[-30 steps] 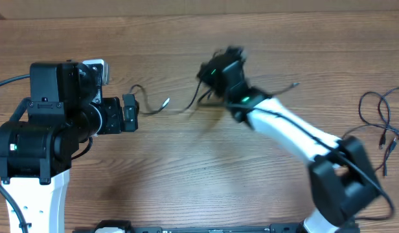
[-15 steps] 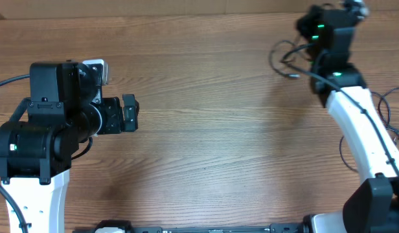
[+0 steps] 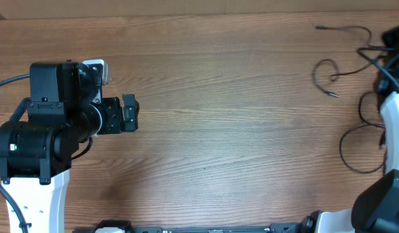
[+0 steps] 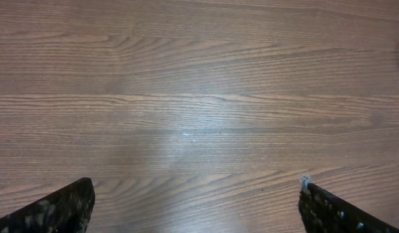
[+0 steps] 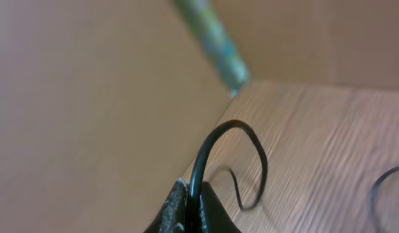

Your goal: Untangle cables

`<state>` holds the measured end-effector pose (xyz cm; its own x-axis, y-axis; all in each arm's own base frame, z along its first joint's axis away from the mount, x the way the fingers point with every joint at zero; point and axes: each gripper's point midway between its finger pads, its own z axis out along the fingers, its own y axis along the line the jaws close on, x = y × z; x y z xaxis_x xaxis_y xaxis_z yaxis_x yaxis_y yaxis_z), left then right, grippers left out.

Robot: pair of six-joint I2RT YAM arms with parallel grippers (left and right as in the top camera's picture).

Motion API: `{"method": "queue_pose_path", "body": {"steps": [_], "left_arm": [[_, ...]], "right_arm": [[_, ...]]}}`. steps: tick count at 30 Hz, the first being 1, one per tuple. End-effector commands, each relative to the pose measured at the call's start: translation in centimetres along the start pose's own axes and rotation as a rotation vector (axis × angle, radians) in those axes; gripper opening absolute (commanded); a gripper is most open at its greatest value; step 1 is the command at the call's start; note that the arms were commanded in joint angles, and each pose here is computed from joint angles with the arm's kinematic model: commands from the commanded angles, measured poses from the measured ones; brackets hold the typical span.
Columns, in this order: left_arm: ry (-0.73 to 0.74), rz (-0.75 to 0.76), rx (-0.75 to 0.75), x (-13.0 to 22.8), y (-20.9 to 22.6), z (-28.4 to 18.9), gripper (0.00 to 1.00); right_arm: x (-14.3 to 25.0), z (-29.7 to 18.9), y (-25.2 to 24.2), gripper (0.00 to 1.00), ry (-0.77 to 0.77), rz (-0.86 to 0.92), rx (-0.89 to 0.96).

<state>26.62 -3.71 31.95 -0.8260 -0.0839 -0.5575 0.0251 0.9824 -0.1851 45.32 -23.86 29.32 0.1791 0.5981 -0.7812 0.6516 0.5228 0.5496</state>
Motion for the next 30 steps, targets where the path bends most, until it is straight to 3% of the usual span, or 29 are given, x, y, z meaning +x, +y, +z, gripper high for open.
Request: {"method": "queue_pose_path", "body": {"steps": [1, 5, 11, 19, 23, 24, 25, 26, 27, 28, 30], "left_arm": [[-0.001, 0.015, 0.007, -0.1, -0.1, 0.0, 1.0], [-0.001, 0.015, 0.007, -0.1, -0.1, 0.0, 1.0], [-0.001, 0.015, 0.007, -0.1, -0.1, 0.0, 1.0], [-0.001, 0.015, 0.007, -0.1, -0.1, 0.0, 1.0], [-0.001, 0.015, 0.007, -0.1, -0.1, 0.0, 1.0], [-0.002, 0.015, 0.008, -0.1, -0.1, 0.0, 0.99], [-0.001, 0.015, 0.008, -0.1, -0.1, 0.0, 0.99], [-0.001, 0.015, 0.007, -0.1, -0.1, 0.0, 1.0], [-0.001, 0.015, 0.007, -0.1, -0.1, 0.0, 1.0], [-0.001, 0.015, 0.007, -0.1, -0.1, 0.0, 1.0], [-0.001, 0.015, 0.007, -0.1, -0.1, 0.0, 1.0]], "right_arm": [[-5.5, -0.9, -0.6, 0.04, -0.13, 0.012, -0.004], [-7.2, -0.7, -1.8, 0.04, -0.173, 0.028, 0.005], [-5.0, 0.9, -2.4, 0.04, -0.107, 0.01, 0.01], [2.8, 4.6, -5.0, 0.04, 0.14, -0.033, 0.048], [7.8, 5.2, -6.6, 0.04, 0.325, -0.158, 0.045], [8.2, 5.0, -7.0, 0.1, 0.347, -0.169, 0.059], [8.6, 4.8, -7.3, 0.31, 0.365, -0.175, 0.071], [9.1, 4.6, -7.6, 0.69, 0.387, -0.176, 0.08], [9.4, 4.4, -7.8, 0.89, 0.405, -0.176, 0.085], [9.9, 4.1, -8.0, 1.0, 0.428, -0.176, 0.088], [10.8, 3.5, -8.3, 1.0, 0.479, -0.174, 0.094]]}}
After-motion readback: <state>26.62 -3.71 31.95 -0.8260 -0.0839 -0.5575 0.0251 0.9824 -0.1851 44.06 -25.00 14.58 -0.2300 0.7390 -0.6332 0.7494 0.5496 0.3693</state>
